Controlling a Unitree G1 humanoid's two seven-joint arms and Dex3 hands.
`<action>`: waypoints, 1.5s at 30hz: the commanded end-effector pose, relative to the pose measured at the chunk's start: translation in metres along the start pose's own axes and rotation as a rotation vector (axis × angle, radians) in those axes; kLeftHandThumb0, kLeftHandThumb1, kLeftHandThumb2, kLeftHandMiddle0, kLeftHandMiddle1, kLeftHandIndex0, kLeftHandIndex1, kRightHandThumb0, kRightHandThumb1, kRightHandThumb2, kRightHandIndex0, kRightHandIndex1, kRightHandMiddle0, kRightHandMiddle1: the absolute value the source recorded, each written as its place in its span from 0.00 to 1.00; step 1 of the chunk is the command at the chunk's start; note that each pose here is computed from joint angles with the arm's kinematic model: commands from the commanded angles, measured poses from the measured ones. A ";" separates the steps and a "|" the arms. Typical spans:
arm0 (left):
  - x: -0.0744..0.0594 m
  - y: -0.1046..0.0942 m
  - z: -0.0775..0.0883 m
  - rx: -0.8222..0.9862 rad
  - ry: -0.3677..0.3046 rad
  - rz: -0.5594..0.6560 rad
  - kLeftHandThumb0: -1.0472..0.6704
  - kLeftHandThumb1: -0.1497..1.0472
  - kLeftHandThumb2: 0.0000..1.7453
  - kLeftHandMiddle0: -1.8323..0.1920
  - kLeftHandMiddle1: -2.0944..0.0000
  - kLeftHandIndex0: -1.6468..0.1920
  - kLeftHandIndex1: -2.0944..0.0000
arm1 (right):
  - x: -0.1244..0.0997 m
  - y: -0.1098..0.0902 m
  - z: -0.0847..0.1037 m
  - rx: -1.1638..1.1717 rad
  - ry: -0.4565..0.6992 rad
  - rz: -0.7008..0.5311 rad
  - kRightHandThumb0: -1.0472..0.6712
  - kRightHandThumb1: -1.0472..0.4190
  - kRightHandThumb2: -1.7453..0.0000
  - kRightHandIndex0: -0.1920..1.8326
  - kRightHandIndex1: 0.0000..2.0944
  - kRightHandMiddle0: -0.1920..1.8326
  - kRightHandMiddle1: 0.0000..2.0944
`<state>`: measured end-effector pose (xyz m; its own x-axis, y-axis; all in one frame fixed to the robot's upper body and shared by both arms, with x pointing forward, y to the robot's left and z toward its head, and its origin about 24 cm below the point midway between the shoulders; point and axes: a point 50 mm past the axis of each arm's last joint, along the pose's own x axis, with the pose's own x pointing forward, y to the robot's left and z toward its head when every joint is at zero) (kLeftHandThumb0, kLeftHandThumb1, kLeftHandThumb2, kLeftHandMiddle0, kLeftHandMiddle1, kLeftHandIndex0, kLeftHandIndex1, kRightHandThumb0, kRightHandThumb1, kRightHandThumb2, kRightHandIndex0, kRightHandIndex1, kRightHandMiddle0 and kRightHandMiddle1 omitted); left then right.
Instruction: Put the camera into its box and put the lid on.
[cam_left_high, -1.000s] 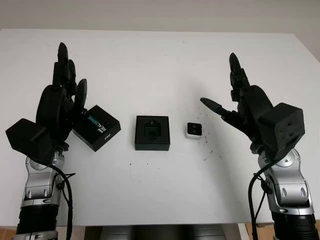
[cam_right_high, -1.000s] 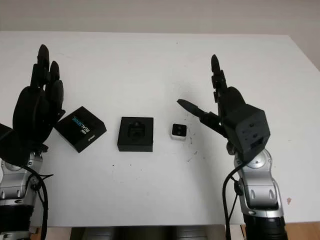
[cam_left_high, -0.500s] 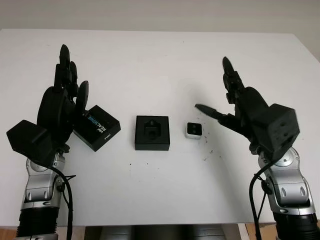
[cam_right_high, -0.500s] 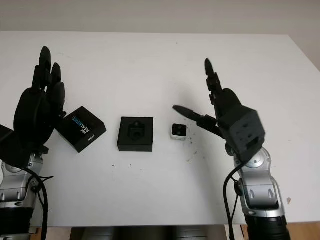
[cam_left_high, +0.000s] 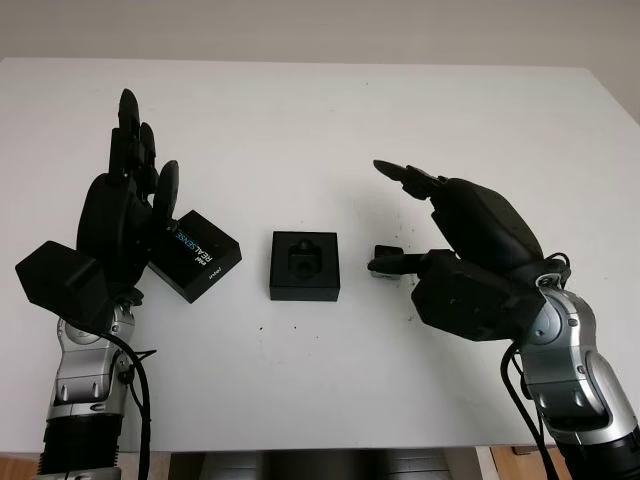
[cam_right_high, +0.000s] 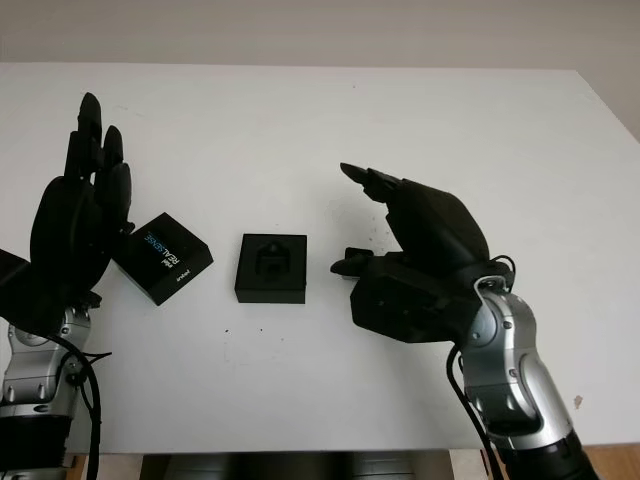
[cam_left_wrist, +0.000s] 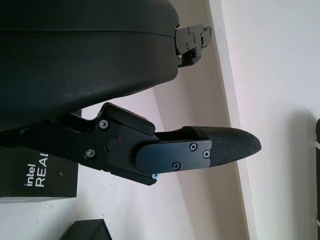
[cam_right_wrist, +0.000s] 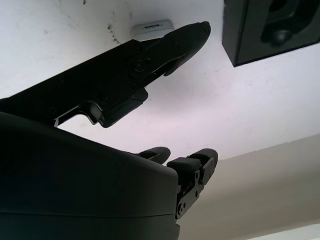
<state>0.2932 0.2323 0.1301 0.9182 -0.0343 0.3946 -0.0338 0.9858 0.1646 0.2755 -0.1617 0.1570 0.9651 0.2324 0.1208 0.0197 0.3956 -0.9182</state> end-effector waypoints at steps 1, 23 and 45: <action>-0.001 0.000 0.004 0.008 -0.016 0.000 0.15 1.00 0.29 1.00 0.99 1.00 1.00 | 0.000 0.004 -0.003 -0.036 0.008 0.016 0.21 0.18 0.97 0.27 0.10 0.28 0.09; 0.004 -0.002 0.005 -0.012 -0.025 -0.004 0.16 1.00 0.28 1.00 0.99 1.00 1.00 | 0.002 0.020 -0.020 -0.079 0.082 0.143 0.29 0.15 0.97 0.31 0.13 0.29 0.10; 0.004 0.001 0.006 -0.018 -0.032 -0.016 0.17 1.00 0.28 1.00 1.00 1.00 1.00 | 0.000 0.033 -0.034 -0.142 0.111 0.132 0.34 0.13 0.97 0.05 1.00 0.29 0.44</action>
<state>0.2943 0.2304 0.1321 0.9123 -0.0556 0.4057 -0.0057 0.9889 0.1484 0.2859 -0.1757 0.1180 0.9845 0.1737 -0.0231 -0.0685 0.2596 -0.9633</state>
